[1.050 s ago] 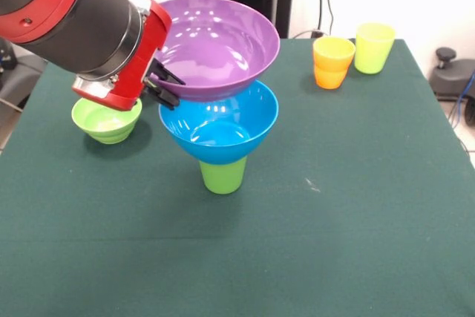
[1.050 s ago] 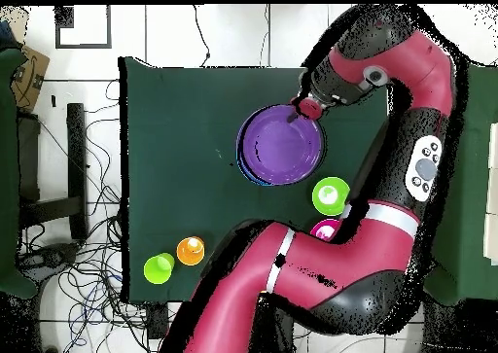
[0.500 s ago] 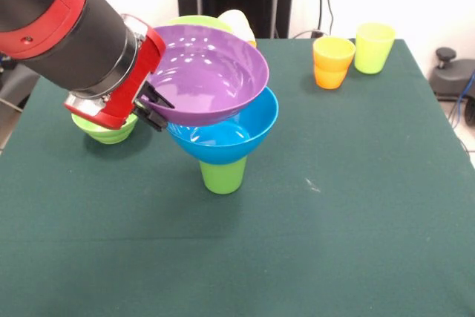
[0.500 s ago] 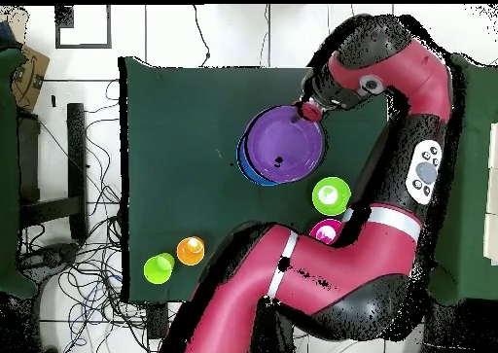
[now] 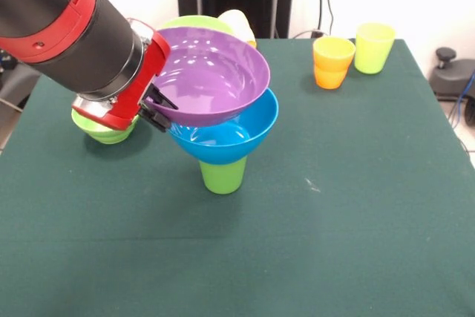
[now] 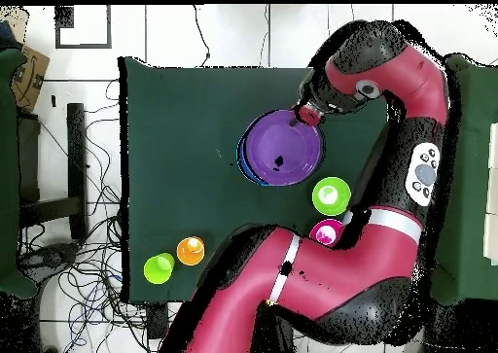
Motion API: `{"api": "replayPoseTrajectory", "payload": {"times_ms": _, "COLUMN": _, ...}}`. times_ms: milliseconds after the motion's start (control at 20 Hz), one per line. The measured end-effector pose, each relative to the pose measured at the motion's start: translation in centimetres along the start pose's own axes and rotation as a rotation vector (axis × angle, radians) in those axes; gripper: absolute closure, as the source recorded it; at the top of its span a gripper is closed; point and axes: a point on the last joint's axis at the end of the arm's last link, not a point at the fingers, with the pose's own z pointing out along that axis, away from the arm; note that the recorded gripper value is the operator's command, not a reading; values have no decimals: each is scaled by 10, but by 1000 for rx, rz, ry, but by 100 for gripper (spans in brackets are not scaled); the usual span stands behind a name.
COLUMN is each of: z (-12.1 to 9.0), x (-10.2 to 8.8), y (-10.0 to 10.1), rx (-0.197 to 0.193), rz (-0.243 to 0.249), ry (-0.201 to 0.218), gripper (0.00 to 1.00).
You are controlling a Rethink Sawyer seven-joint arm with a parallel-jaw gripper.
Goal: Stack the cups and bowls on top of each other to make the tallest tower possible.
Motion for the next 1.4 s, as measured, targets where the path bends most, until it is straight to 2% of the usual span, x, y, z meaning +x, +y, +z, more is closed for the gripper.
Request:
{"api": "replayPoseTrajectory", "payload": {"times_ms": 550, "z": -6, "x": -6, "y": 9, "rx": -15, "rz": -16, "ry": -36, "gripper": 100}}
{"api": "replayPoseTrajectory", "payload": {"times_ms": 1050, "z": -9, "x": 2, "y": 11, "rx": -18, "rz": -9, "ry": -90, "gripper": 100}}
{"api": "replayPoseTrajectory", "payload": {"times_ms": 1400, "z": -6, "x": 8, "y": 8, "rx": -5, "rz": -3, "ry": -121, "gripper": 100}}
